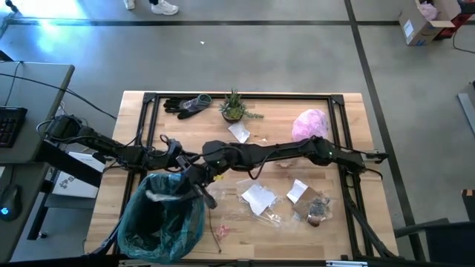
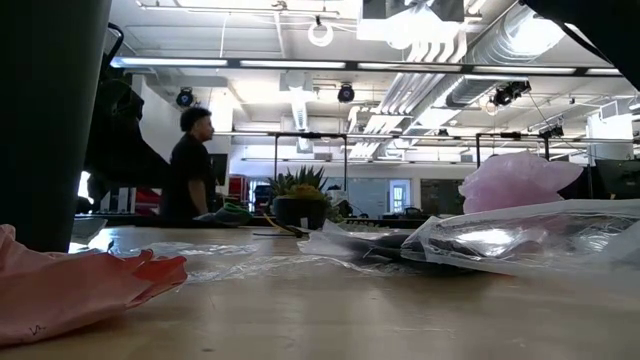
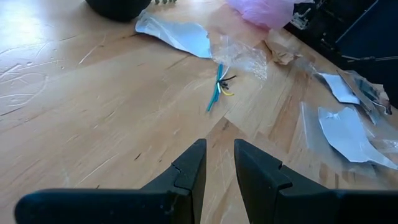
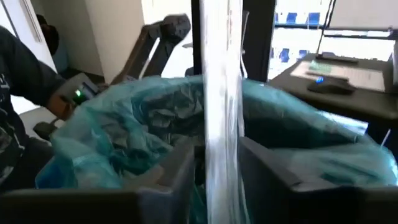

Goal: Place trash/remove bag and relplace
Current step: Put the white plastic into the trash bin, then move the trash bin into the center

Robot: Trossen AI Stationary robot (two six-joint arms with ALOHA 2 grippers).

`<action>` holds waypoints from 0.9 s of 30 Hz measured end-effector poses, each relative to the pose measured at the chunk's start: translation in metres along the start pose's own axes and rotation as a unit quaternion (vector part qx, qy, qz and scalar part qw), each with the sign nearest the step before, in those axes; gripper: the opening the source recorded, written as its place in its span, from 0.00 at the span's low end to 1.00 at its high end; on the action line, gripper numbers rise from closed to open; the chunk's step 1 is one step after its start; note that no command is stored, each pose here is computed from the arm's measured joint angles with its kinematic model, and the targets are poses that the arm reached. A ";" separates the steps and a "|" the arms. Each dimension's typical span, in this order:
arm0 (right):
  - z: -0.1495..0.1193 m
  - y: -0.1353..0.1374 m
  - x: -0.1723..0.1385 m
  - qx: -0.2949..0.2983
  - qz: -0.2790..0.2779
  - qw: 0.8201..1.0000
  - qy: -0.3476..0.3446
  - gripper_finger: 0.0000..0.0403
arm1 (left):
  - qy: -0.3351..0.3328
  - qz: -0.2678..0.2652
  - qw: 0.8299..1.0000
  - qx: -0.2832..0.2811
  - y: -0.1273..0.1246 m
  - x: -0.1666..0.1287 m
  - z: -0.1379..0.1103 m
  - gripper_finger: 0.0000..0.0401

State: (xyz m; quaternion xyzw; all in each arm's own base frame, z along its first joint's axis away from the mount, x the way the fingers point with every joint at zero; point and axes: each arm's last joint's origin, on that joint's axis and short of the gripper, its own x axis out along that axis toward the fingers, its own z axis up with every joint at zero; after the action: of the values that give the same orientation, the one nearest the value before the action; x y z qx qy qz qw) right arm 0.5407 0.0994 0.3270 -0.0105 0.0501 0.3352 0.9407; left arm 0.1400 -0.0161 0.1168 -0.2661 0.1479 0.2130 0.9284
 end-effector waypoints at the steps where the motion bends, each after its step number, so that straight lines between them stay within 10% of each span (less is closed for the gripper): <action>1: -0.001 0.000 0.000 0.003 0.000 1.000 0.005 0.33 | 0.000 0.000 1.000 0.000 0.000 0.000 0.000 0.17; 8: 0.001 0.002 -0.003 0.002 0.001 1.000 0.017 0.46 | 0.001 -0.001 1.000 0.000 0.000 0.000 0.000 0.17; 19: 0.023 0.022 -0.022 0.018 0.128 0.991 0.042 0.43 | 0.007 -0.001 1.000 0.002 0.001 0.000 -0.001 0.17; 27: 0.013 0.031 -0.023 -0.010 0.113 0.988 0.104 0.41 | 0.000 0.007 1.000 0.005 0.001 0.000 -0.001 0.17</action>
State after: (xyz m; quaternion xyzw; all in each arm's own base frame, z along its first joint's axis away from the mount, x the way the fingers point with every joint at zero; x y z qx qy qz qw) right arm 0.5047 0.1101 0.3424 -0.0492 0.1447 0.4368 0.8865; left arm 0.1396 -0.0157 0.1157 -0.2602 0.1506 0.2191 0.9282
